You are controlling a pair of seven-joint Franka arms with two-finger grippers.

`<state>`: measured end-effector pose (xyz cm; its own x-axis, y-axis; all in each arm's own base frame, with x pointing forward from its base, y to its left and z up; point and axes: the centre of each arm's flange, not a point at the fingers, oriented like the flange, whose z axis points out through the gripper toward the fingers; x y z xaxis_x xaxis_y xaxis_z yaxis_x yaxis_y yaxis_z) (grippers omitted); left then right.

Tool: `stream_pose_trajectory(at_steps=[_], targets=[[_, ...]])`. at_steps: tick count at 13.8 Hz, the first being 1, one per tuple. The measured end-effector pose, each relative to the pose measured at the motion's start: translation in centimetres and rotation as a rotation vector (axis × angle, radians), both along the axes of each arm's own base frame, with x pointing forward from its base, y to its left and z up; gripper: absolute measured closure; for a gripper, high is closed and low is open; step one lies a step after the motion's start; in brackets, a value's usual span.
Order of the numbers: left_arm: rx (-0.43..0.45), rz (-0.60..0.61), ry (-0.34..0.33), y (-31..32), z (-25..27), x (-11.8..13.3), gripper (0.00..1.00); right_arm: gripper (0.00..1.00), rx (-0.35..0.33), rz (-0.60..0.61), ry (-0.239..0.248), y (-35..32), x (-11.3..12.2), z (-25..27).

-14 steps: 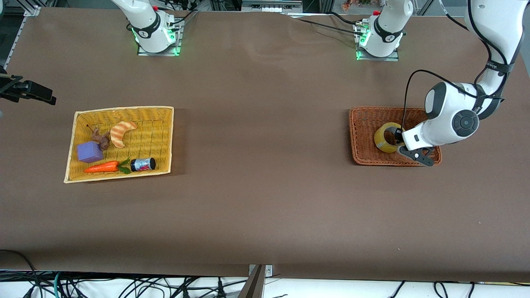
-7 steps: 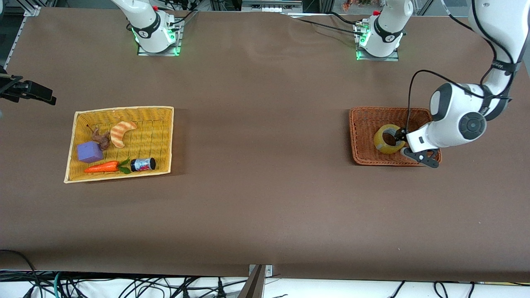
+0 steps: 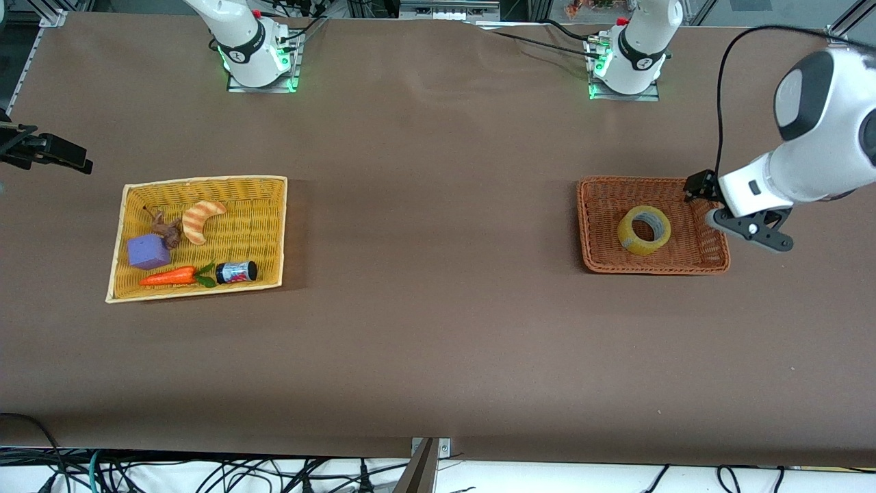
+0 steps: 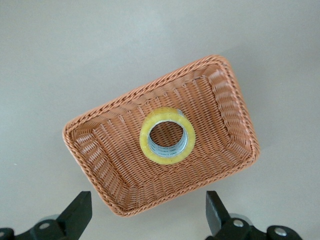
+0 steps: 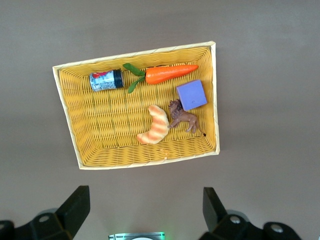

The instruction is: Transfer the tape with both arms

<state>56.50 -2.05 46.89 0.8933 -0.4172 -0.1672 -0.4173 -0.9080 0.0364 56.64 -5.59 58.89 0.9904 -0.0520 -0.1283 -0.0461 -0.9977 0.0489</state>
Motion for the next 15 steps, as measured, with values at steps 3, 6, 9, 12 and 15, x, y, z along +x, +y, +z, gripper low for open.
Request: stream_pose_trajectory(at_steps=[3,6,9,12,15], targets=[[0.011,0.003,-0.020,-1.9,2.0,-0.3,0.00,0.00,0.000,0.000,0.000,0.0,0.0,0.0],[0.039,0.061,-0.044,-3.6,3.5,-0.7,0.00,0.00,0.000,0.000,0.000,0.0,0.0,0.0],[0.046,0.105,-0.086,-4.5,5.7,-1.5,0.00,0.00,0.001,0.000,0.000,0.0,0.0,0.0],[0.043,0.125,-0.112,-5.6,7.2,-2.3,0.00,0.00,0.001,0.000,0.000,0.0,0.0,0.0],[0.039,0.133,-0.116,-5.5,7.4,-2.3,0.00,0.00,0.001,-0.001,0.000,0.0,0.0,0.0]])
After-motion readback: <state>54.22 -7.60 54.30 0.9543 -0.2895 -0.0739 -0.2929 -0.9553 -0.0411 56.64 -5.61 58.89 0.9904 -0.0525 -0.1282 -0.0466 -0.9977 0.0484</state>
